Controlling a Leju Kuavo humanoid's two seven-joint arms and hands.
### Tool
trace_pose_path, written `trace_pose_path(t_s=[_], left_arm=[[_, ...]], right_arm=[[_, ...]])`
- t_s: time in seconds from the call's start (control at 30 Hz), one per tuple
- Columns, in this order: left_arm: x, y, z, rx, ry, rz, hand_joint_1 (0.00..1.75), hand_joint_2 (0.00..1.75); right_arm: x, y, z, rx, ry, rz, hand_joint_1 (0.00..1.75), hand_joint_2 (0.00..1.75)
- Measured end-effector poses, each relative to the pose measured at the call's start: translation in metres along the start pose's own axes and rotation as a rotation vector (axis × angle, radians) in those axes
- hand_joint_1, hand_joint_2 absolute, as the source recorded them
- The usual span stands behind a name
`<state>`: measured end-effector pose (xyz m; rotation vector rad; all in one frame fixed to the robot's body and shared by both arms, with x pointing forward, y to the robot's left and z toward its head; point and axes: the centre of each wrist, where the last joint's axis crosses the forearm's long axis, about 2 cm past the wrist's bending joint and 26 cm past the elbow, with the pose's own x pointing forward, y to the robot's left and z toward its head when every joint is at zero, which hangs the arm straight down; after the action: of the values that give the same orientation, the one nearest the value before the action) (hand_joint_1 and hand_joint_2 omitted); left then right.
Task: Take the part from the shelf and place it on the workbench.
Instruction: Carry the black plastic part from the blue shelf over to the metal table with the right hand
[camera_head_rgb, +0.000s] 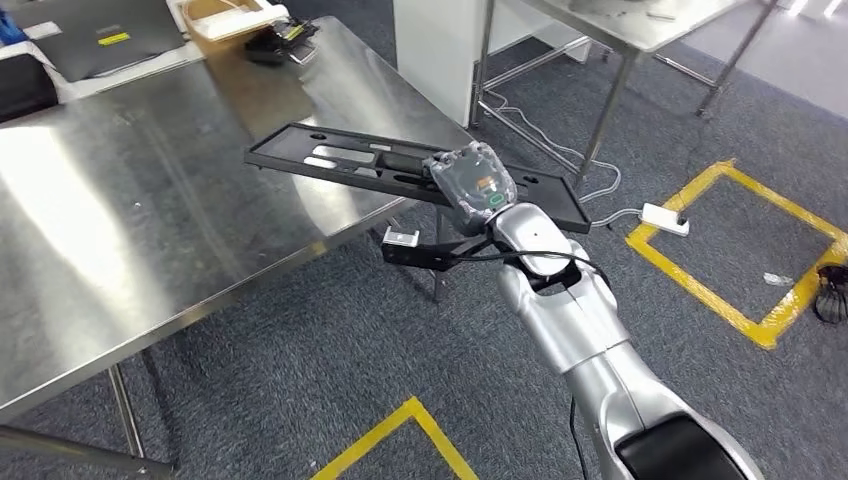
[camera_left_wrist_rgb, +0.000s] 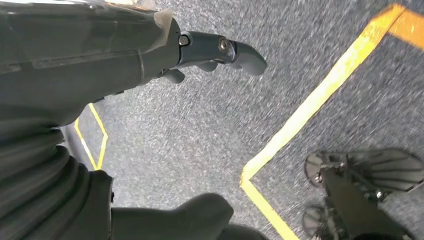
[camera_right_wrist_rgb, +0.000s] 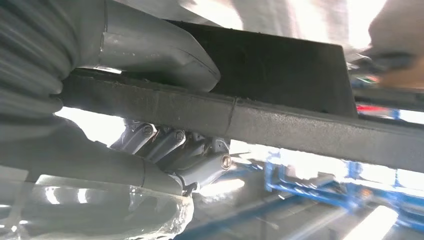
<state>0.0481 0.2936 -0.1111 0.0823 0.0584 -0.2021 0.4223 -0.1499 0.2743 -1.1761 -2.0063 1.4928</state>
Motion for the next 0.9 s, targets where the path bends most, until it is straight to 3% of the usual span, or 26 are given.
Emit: trace_pose_path(t_s=[0.9], left_arm=[[-0.001,-0.006,0.000,0.021,-0.002,0.009,0.00,1.75]], right_arm=[[0.013,-0.004,-0.011,0.021,-0.044,0.003,1.75,1.75]])
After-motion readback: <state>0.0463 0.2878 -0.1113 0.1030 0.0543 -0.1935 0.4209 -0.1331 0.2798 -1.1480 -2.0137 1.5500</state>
